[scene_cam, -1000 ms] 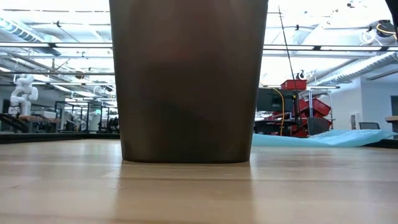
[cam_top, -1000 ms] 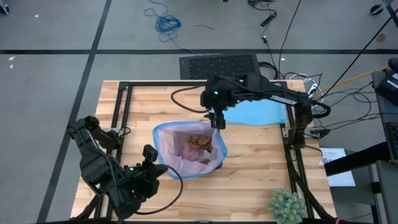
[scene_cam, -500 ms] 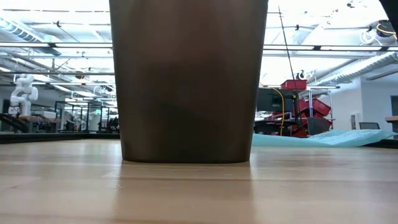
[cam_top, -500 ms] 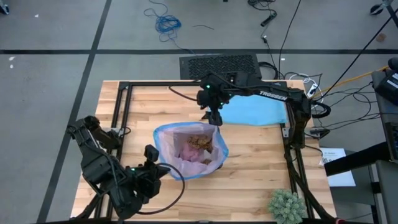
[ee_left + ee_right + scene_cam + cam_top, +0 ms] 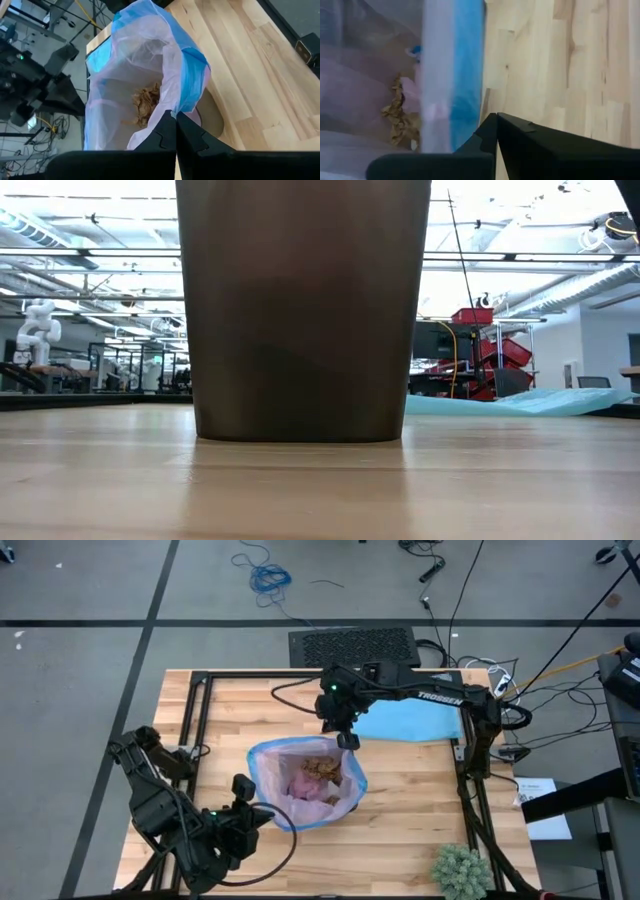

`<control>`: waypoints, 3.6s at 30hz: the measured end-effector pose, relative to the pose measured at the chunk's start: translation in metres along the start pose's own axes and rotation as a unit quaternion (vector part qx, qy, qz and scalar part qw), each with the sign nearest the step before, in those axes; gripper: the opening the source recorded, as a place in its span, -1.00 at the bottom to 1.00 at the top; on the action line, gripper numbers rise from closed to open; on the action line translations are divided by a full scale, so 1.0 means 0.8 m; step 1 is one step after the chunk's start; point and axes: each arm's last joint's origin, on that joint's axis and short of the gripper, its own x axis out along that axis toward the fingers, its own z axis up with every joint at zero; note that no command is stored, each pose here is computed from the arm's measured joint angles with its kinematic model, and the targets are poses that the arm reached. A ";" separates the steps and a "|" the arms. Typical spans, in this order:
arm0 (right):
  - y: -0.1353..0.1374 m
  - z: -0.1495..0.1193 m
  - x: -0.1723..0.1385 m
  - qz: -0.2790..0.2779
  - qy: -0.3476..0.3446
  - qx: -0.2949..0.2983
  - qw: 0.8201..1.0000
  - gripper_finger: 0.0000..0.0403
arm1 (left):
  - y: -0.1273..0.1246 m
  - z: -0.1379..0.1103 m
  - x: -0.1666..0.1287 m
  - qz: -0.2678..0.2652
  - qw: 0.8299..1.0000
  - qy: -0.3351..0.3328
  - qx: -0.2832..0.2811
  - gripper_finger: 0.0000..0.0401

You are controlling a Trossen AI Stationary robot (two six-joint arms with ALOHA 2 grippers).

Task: Place trash/remove bag and relplace
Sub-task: Remove the trash bag from the trash bin

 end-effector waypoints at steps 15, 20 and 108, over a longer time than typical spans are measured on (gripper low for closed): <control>0.047 0.013 -0.047 0.007 -0.071 0.006 0.997 -0.59 | -0.001 -0.001 0.000 -0.010 1.000 0.004 -0.003 -1.00; 0.044 0.010 -0.025 0.013 -0.031 0.013 0.999 -0.03 | -0.001 0.000 0.000 -0.010 1.000 0.002 -0.005 -1.00; 0.240 0.017 -0.244 -0.245 -0.419 -0.207 0.849 -1.00 | 0.130 0.060 -0.150 0.160 0.924 -0.341 -0.068 -1.00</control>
